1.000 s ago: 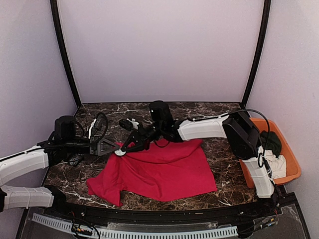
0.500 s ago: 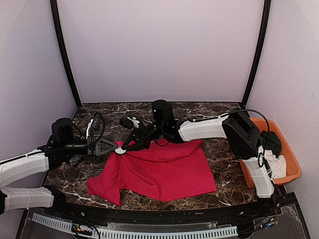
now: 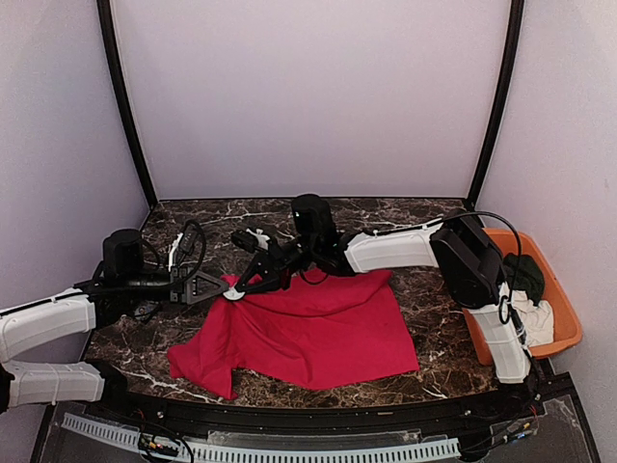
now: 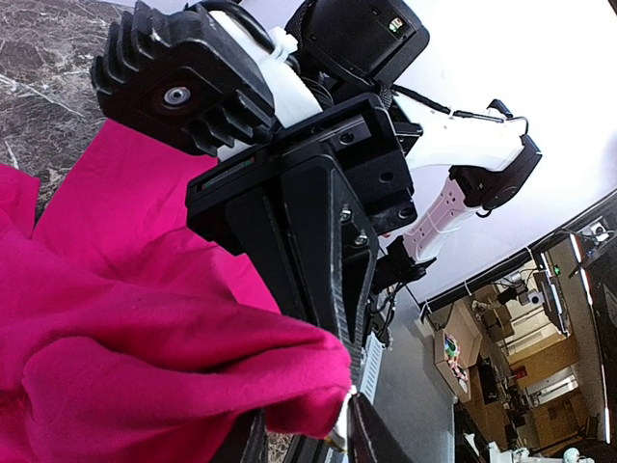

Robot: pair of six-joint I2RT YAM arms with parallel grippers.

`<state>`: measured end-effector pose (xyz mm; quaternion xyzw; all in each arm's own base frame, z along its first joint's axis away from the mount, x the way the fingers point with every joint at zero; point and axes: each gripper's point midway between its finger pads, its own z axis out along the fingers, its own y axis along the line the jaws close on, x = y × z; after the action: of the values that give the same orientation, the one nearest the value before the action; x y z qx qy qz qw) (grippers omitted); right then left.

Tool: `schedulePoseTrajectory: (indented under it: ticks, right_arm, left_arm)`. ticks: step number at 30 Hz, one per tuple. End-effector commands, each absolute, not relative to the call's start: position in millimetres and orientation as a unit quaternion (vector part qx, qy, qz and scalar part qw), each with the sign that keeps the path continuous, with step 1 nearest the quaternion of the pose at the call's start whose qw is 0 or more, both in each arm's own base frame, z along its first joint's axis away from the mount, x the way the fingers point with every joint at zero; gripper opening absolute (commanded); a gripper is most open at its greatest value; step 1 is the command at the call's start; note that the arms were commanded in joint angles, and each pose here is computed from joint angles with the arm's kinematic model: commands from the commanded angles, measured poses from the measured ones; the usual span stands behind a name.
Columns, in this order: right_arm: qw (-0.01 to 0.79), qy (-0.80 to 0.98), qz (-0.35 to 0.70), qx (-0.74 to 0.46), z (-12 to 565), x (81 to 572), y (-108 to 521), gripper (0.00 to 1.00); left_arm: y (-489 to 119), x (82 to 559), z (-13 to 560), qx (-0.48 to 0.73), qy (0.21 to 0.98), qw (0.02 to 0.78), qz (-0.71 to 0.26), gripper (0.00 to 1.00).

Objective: Pin the brooch onto the clothing
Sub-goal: Pin the brooch onto the flattened clothing.

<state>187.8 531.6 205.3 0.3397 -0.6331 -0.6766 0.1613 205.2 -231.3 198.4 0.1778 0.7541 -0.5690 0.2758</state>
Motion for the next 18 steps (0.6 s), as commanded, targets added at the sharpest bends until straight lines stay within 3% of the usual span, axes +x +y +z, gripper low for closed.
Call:
schedulePoseTrajectory:
  ticks: [1,18]
  right_arm:
    - [0.151,-0.626,-0.677,0.356,206.1,188.4,536.8,0.00]
    - [0.151,-0.638,-0.666,0.357,200.3,188.3,542.6,0.00]
  left_arm:
    - [-231.0,204.2,204.3,0.190,0.749,0.281,-0.569,0.27]
    - [-232.0,204.1,202.0,0.193,0.750,0.275,-0.570,0.27]
